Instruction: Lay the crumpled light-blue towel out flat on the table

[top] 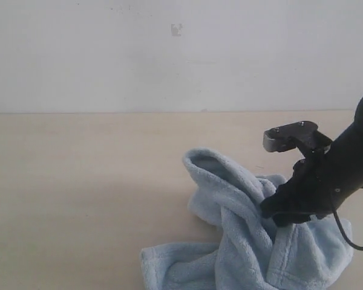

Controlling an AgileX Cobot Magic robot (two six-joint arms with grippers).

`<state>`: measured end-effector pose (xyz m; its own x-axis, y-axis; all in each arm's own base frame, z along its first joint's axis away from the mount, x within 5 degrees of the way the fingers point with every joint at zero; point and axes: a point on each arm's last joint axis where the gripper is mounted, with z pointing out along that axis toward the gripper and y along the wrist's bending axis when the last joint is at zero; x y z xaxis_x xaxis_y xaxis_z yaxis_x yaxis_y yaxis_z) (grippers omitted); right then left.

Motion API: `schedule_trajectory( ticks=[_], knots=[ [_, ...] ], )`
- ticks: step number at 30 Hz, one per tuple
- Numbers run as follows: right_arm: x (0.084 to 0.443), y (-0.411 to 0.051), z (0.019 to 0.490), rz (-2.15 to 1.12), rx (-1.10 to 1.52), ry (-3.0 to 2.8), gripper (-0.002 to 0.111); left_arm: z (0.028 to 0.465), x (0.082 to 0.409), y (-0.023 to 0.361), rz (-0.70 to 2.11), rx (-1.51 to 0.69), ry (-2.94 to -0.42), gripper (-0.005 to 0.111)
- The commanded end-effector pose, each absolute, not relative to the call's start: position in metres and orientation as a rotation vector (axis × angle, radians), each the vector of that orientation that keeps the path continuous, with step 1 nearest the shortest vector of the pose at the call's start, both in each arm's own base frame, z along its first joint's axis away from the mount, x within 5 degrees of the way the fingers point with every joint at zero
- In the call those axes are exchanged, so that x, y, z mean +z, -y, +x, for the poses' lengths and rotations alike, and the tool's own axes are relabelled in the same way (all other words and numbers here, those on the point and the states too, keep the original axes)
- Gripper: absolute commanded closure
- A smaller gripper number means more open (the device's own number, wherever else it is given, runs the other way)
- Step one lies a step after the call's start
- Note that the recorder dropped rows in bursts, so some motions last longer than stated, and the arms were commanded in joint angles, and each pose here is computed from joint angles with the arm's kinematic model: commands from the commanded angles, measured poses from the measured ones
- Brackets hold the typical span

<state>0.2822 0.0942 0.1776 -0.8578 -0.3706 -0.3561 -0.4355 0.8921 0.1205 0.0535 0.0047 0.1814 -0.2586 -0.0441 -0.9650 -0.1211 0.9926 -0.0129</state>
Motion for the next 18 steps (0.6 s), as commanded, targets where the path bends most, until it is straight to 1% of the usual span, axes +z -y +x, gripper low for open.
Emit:
schedule_trajectory(
  ticks=[1, 3, 6, 11, 15, 18],
  knots=[
    [0.179, -0.099, 0.287, -0.592, 0.290, -2.720, 0.108, 0.053, 0.182, -0.005, -0.116, 0.079, -1.823, 0.103],
    [0.195, -0.101, 0.290, -0.566, 0.315, -2.690, 0.108, 0.053, 0.182, -0.005, -0.116, 0.079, -1.823, 0.103],
    [0.231, -0.103, 0.289, -0.586, 0.344, -2.625, 0.108, 0.053, 0.182, -0.005, -0.116, 0.079, -1.823, 0.103],
    [0.304, -0.098, 0.262, -0.741, 0.337, -2.482, 0.108, 0.053, 0.182, -0.005, -0.116, 0.079, -1.823, 0.103],
    [0.336, -0.085, 0.239, -0.785, 0.215, -2.371, 0.108, 0.053, 0.182, -0.005, -0.116, 0.079, -1.821, 0.103],
    [0.341, -0.074, 0.242, -0.769, 0.026, -2.257, 0.108, 0.053, 0.182, -0.005, -0.116, 0.079, -1.821, 0.103]
  ],
)
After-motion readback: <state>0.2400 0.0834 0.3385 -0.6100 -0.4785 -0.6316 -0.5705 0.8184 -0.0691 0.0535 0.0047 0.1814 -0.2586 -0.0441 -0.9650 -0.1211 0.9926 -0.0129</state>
